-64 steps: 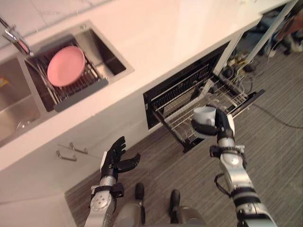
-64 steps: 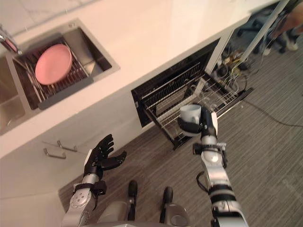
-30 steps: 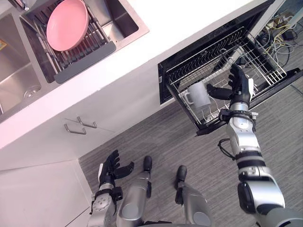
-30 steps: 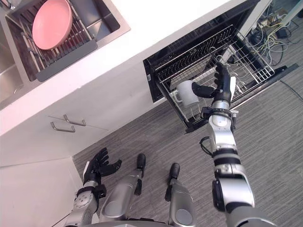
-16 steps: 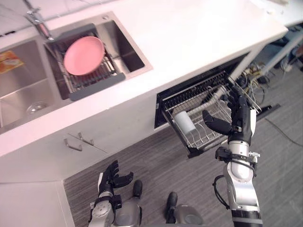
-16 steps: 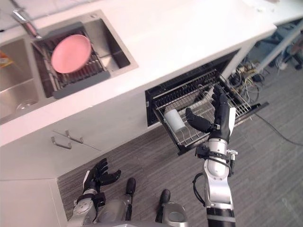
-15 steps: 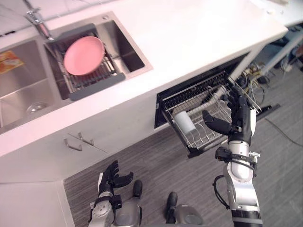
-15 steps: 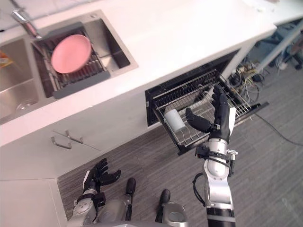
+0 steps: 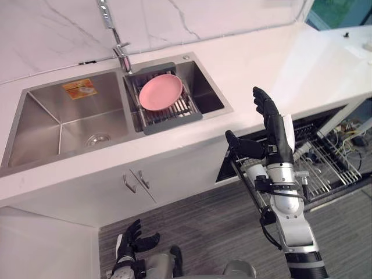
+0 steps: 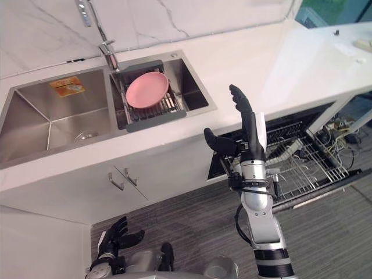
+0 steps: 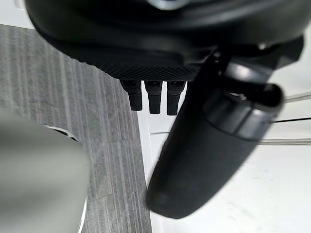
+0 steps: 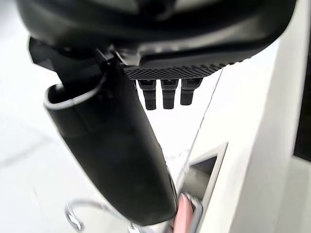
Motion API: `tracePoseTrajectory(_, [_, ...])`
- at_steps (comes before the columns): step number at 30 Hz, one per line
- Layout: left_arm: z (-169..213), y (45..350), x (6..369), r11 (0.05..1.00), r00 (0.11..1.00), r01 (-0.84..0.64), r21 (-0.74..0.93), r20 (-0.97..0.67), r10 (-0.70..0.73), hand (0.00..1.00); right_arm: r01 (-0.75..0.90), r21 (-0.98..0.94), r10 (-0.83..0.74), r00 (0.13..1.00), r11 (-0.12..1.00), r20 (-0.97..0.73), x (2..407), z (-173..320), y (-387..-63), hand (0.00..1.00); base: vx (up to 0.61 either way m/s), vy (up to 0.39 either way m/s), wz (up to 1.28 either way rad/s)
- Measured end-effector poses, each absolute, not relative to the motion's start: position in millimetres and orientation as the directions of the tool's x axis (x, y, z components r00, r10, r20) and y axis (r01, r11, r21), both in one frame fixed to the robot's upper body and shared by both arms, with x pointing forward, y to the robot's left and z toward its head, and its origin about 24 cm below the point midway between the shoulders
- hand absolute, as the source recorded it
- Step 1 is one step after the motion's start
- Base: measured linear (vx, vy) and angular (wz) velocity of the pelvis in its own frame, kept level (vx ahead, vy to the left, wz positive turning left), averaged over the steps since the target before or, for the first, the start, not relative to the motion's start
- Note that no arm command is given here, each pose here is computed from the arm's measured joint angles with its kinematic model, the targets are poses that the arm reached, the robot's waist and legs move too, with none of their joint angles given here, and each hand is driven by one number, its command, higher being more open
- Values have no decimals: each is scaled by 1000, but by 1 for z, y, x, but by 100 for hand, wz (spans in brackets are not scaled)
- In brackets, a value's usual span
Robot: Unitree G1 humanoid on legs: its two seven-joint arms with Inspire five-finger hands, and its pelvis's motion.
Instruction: Walk over to the sink, pick up the cup, carry it to the dishwasher, place the cup inside the dishwasher, then close the dishwasher door
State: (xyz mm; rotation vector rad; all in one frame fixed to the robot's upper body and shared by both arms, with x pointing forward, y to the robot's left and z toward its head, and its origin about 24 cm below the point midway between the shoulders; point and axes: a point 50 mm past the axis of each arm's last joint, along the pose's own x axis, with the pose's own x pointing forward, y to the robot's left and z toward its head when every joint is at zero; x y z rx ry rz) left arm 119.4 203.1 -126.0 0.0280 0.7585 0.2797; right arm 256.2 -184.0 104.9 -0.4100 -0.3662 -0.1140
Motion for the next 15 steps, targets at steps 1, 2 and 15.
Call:
tracePoseTrajectory(1, [-125, 204, 122, 963, 695, -236, 129, -670, 260, 90, 179, -383, -28, 929, 906, 370, 257, 105, -186, 90, 192, 2, 79])
tracePoseTrajectory(2, [-125, 204, 123, 964, 697, -234, 130, -668, 259, 90, 180, -394, -22, 928, 901, 372, 257, 107, -187, 90, 240, -23, 108])
tracePoseTrajectory(15, [-136, 188, 114, 984, 667, -137, 115, -723, 178, 90, 216, -521, -1, 924, 826, 381, 260, 119, -217, 90, 265, -91, 56])
